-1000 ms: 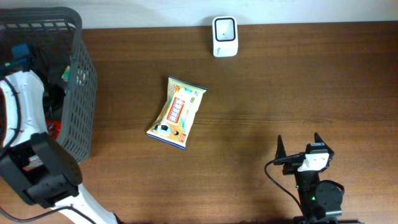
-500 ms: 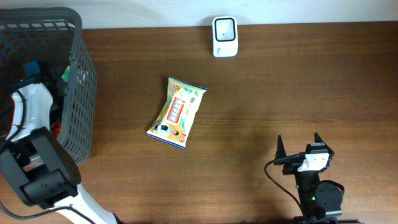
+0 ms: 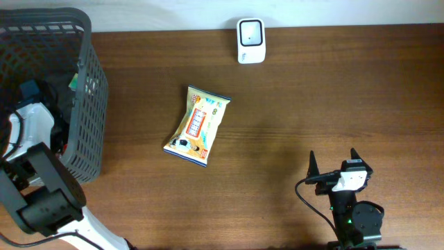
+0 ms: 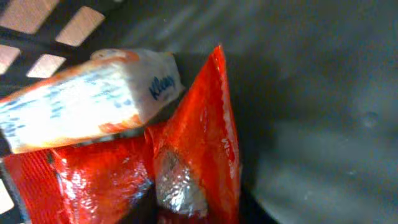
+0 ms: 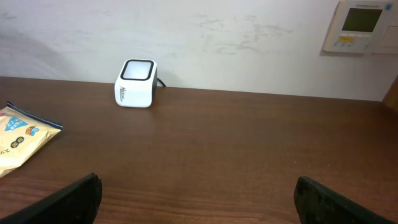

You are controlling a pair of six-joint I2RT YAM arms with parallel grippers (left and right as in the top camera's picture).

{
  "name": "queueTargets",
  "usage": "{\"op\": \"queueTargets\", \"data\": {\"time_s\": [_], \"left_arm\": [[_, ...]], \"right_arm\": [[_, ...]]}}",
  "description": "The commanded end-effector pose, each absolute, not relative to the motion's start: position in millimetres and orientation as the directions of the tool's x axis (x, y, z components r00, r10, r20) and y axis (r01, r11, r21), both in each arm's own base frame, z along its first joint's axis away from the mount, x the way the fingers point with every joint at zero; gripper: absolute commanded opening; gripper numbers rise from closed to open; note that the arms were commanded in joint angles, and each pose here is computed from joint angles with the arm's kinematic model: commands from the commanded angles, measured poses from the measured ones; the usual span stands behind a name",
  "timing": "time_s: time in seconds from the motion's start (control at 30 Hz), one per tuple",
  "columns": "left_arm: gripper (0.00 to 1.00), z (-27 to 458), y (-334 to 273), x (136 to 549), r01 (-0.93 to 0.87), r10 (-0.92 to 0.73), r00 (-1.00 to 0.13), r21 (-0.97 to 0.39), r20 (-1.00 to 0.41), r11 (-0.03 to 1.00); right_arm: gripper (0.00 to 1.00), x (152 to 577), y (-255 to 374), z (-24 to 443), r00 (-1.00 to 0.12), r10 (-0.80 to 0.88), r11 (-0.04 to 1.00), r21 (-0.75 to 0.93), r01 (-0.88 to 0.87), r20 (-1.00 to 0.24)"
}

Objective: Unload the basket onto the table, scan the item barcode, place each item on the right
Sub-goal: 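Reach the left gripper back into the basket and grasp the red jerky bag, then carry the red jerky bag out and release it beside the wafer bag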

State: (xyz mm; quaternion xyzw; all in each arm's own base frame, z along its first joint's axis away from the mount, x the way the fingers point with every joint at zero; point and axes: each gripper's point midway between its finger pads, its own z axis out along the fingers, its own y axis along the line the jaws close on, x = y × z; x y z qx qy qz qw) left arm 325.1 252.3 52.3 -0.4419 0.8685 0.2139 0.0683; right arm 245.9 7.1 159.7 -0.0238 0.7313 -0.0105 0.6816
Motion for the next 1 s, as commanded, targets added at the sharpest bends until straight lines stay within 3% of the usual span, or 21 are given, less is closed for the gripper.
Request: {"op": "queueTargets", "data": {"time_s": [0.0,0.17,0.33,0.5,0.6,0.73,0.77,0.97], "left_arm": [[0.02,51,249,326,-0.804,-0.75,-0.592,0.285,-0.296,0.523],[0.0,99,250,347,-0.824,-0.74,-0.564,0.196,-0.365,0.531],[0.0,206,225,382,-0.79,-0.726,-0.491,-0.105,-0.481,0.604],[0.0,321,182,389,-0.618,-0.64,-0.422,-0.313,-0.642,0.721],[0.0,386,120,386,-0.412,-0.548,-0.394,-0.391,-0.738,0.823],[0.0,409,35,388,-0.198,-0.451,-0.455,-0.407,-0.767,0.892],[0.0,404,-11,392,-0.096,-0.395,-0.515,-0.406,-0.761,0.909],[0.0,349,-142,404,0.151,-0.168,-0.707,-0.379,-0.687,0.913]], "right_arm": [[0.98,246,3,156,-0.077,-0.048,0.999,-0.048,0.0,-0.996],[0.98,246,3,156,-0.077,-0.049,0.999,-0.049,0.0,-0.996],[0.98,246,3,156,-0.077,-0.049,0.999,-0.049,0.0,-0.996],[0.98,246,3,156,-0.077,-0.049,0.999,-0.049,0.0,-0.996],[0.99,246,3,156,-0.077,-0.049,0.999,-0.049,0.0,-0.996],[0.98,246,3,156,-0.077,-0.049,0.999,-0.049,0.0,-0.996],[0.98,246,3,156,-0.077,-0.049,0.999,-0.049,0.0,-0.996],[0.98,246,3,156,-0.077,-0.049,0.999,-0.049,0.0,-0.996]]}}
